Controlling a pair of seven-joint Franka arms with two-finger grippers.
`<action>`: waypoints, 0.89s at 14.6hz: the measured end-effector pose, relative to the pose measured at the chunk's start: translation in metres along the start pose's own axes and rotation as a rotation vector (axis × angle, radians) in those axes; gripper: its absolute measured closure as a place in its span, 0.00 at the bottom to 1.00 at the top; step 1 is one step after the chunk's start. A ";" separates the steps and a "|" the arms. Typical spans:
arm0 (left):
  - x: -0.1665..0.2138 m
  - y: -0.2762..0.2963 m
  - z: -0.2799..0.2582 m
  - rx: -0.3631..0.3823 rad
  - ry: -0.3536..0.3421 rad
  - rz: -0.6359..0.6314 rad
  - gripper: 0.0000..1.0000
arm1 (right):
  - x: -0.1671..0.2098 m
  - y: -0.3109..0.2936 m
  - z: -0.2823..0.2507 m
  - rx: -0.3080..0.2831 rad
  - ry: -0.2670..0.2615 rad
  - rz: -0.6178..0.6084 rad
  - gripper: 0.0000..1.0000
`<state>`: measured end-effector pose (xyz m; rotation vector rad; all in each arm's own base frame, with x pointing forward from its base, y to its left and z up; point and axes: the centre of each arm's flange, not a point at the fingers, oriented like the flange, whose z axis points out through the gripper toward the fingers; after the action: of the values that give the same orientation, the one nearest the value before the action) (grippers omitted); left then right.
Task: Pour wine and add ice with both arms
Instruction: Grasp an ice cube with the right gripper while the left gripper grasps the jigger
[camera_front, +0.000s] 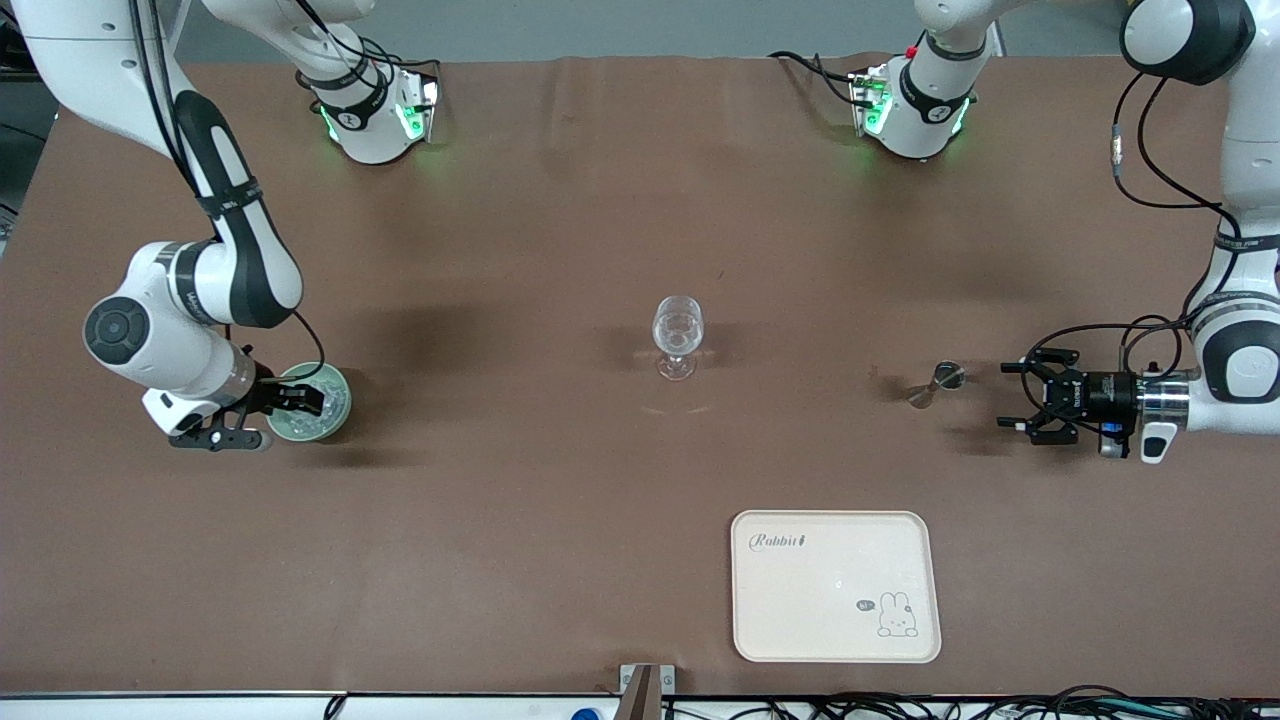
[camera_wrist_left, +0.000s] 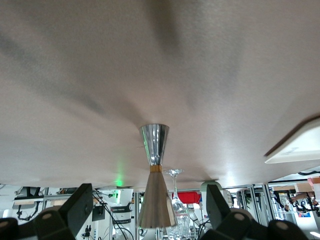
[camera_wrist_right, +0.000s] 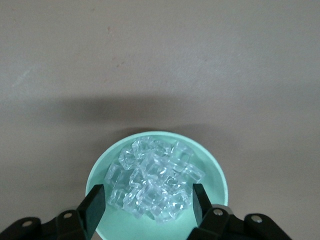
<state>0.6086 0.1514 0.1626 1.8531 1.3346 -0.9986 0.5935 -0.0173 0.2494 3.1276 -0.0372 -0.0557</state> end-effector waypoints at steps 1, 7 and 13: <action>0.003 0.000 0.004 0.003 -0.006 -0.004 0.01 | -0.001 0.000 0.003 0.000 -0.006 0.000 0.25; 0.012 0.001 0.027 0.010 -0.043 -0.028 0.10 | -0.007 0.005 0.026 -0.005 -0.011 0.008 0.32; 0.013 0.006 0.051 0.032 -0.071 -0.033 0.12 | -0.008 0.005 0.030 -0.005 -0.017 0.009 0.64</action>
<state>0.6059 0.1131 0.1263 1.8072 1.3182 -1.0984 0.5838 -0.0221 0.2201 3.1220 -0.0505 -0.0822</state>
